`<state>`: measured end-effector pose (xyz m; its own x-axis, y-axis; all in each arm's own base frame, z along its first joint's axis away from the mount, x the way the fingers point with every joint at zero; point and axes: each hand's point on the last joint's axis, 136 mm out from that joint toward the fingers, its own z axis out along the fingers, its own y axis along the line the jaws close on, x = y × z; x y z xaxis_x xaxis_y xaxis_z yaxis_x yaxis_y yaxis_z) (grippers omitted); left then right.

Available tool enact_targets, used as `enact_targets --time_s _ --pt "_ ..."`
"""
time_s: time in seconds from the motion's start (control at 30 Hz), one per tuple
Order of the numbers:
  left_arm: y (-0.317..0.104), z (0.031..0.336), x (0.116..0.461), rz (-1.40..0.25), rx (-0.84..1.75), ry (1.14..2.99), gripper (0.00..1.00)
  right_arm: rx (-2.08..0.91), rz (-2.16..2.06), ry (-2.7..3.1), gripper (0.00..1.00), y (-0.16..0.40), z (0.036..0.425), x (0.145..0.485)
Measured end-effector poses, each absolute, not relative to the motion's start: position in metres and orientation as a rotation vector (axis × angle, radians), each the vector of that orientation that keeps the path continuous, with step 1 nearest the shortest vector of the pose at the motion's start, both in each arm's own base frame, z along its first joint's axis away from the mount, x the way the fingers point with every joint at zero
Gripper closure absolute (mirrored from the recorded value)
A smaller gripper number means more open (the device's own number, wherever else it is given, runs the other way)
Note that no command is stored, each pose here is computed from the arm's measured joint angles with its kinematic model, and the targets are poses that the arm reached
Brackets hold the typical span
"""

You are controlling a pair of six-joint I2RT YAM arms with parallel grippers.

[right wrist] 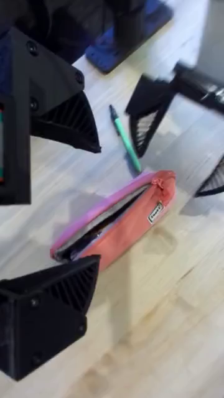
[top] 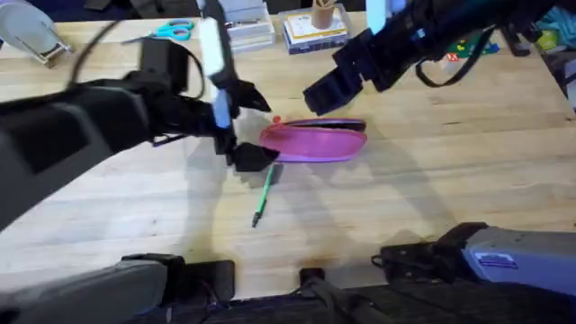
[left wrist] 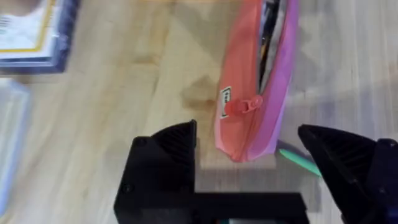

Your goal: Unzip the bag, pick up the pens from the table one at a time and place them inside, then zip the bag closed.

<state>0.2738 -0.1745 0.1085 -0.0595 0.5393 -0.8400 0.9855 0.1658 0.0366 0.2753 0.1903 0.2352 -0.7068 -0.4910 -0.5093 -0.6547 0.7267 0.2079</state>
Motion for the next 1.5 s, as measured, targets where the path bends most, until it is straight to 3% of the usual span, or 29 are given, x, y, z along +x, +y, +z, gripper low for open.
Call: enact_targets --time_s 0.2,0.43,0.63,0.83,0.87,1.07,1.1,1.37,1.5 --pt "-0.146 0.149 0.277 -0.625 1.38 1.676 0.008 -1.106 0.464 2.391 0.004 0.189 0.24 0.273" --pt "-0.115 0.177 0.272 -0.514 1.282 1.695 0.008 -1.321 0.297 2.232 0.004 0.183 0.24 0.285" --pt "-0.107 0.186 0.27 -0.472 1.258 1.691 0.008 -1.477 0.138 2.095 0.004 0.176 0.242 0.297" --pt "-0.107 0.185 0.27 -0.475 1.257 1.694 0.009 -1.561 0.152 2.111 0.004 0.172 0.234 0.283" --pt "-0.107 0.185 0.27 -0.474 1.257 1.694 0.008 -1.563 0.162 2.107 0.05 0.173 0.235 0.282" --pt "-0.107 0.185 0.27 -0.475 1.257 1.694 0.008 -1.555 0.23 2.121 0.898 0.178 0.234 0.275" --pt "-0.107 0.185 0.27 -0.475 1.257 1.694 0.008 -1.552 0.239 2.123 0.951 0.179 0.235 0.275" --pt "-0.107 0.185 0.27 -0.475 1.257 1.694 0.008 -1.583 0.274 2.19 0.968 0.177 0.221 0.268" --pt "-0.107 0.185 0.27 -0.475 1.257 1.694 0.009 -1.632 0.314 2.3 0.968 0.178 0.19 0.27"
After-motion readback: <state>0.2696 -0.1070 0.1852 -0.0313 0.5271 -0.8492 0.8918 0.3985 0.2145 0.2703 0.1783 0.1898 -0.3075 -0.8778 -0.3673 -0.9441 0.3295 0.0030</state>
